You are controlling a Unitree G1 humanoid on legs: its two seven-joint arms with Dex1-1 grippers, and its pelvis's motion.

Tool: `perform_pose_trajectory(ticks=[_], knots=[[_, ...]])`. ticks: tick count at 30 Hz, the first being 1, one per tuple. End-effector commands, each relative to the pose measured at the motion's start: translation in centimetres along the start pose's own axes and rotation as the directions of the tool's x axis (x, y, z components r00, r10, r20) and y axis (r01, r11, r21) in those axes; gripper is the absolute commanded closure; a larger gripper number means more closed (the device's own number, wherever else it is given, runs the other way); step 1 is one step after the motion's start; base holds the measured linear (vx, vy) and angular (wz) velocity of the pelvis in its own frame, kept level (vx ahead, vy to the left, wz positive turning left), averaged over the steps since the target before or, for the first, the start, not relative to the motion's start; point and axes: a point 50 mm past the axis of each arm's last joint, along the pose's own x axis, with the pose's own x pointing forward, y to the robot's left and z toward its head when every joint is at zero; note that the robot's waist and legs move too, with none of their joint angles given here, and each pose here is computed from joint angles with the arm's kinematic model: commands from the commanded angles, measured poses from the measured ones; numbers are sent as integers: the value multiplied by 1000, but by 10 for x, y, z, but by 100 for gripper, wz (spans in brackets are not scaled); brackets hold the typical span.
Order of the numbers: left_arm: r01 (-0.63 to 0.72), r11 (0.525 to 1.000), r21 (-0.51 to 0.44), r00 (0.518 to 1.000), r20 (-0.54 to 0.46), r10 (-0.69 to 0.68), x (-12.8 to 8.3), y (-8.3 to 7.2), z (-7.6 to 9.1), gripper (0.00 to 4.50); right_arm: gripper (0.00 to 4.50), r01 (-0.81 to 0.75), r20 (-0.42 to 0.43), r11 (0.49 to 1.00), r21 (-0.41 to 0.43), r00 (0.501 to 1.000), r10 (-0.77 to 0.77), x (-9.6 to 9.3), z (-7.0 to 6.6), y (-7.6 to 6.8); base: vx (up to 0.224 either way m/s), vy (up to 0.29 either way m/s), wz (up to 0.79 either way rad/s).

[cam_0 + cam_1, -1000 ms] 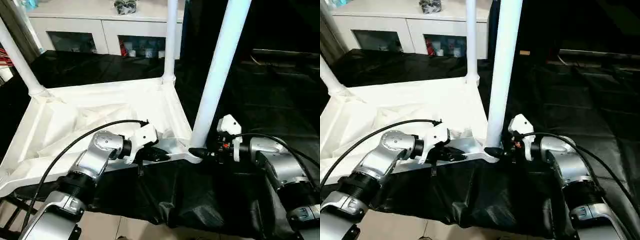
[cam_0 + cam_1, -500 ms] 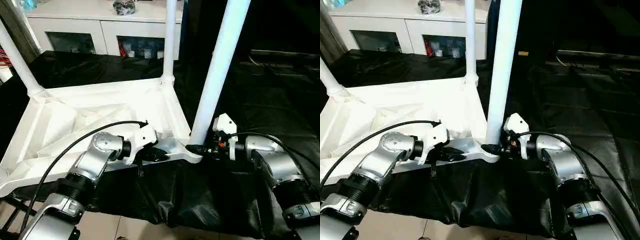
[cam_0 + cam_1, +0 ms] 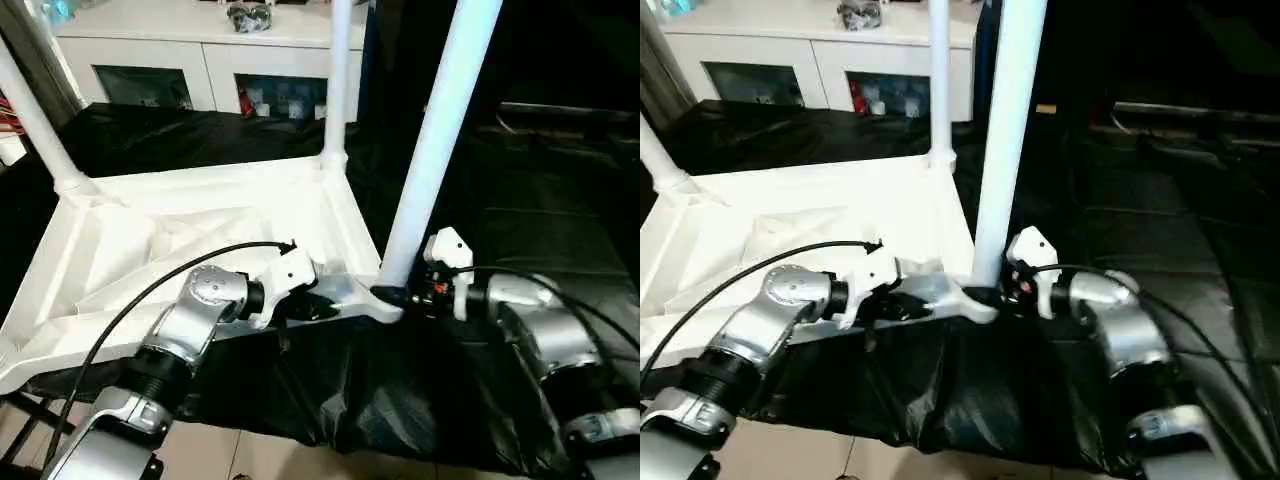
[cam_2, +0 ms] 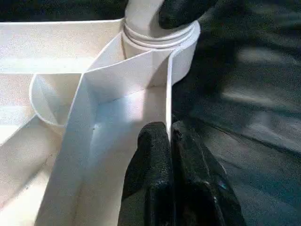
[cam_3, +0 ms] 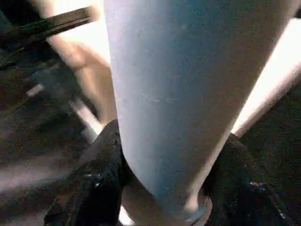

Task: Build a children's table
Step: Rotate leg to tighten

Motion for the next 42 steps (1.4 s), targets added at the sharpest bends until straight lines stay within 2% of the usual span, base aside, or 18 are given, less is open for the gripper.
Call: perform_pose_trajectory(ticks=[1,4,7,8,12,13,14,17,18,22,23,30,36,41,42], knots=[[-123,992,-18,992,0,123,5,9,7,450,250,50,-94,998,45,995,-46,12,-22,11,0,0,0],[-196,980,-36,980,17,197,23,12,22,450,251,183,-108,979,92,979,-173,38,-25,24,-35,11,-4],[-248,968,-30,968,29,249,35,13,33,450,251,282,-118,952,119,956,-268,58,-19,31,-15,21,-2],[-241,970,-22,970,37,242,39,11,36,450,251,280,-88,953,117,958,-271,67,-12,36,-52,59,-3],[-209,978,-1,977,49,209,39,10,38,450,251,230,-21,964,135,973,-229,74,1,40,-31,19,1],[-205,979,0,977,53,205,39,10,38,450,216,218,-13,965,143,976,-219,74,1,39,51,-50,-2],[-194,981,7,979,59,193,37,10,37,450,181,201,-3,967,155,979,-203,72,2,38,106,47,-38],[-159,987,23,986,54,158,31,10,31,450,170,174,14,970,168,984,-178,62,2,30,74,54,-29],[-157,987,24,986,53,155,30,10,30,450,140,174,14,971,167,984,-178,61,2,28,0,0,0],[-90,995,40,994,61,88,19,7,23,450,126,93,7,991,99,996,-94,39,3,14,53,-57,-9],[-70,997,45,996,65,67,17,6,22,450,97,69,-4,994,80,998,-69,34,3,11,52,-58,-1],[58,996,61,997,48,-61,-1,0,11,450,97,-141,-66,990,-13,988,140,-1,1,2,33,-16,-2],[139,988,71,990,5,-140,-14,-3,3,450,97,-253,-97,966,-46,964,247,-13,6,1,0,0,0],[176,982,76,984,-12,-175,-20,-4,1,450,97,-306,-118,950,-57,947,298,-16,7,3,0,0,0],[187,979,79,982,-19,-186,-22,-4,1,450,112,-324,-130,944,-64,940,314,-16,6,4,0,0,0]])
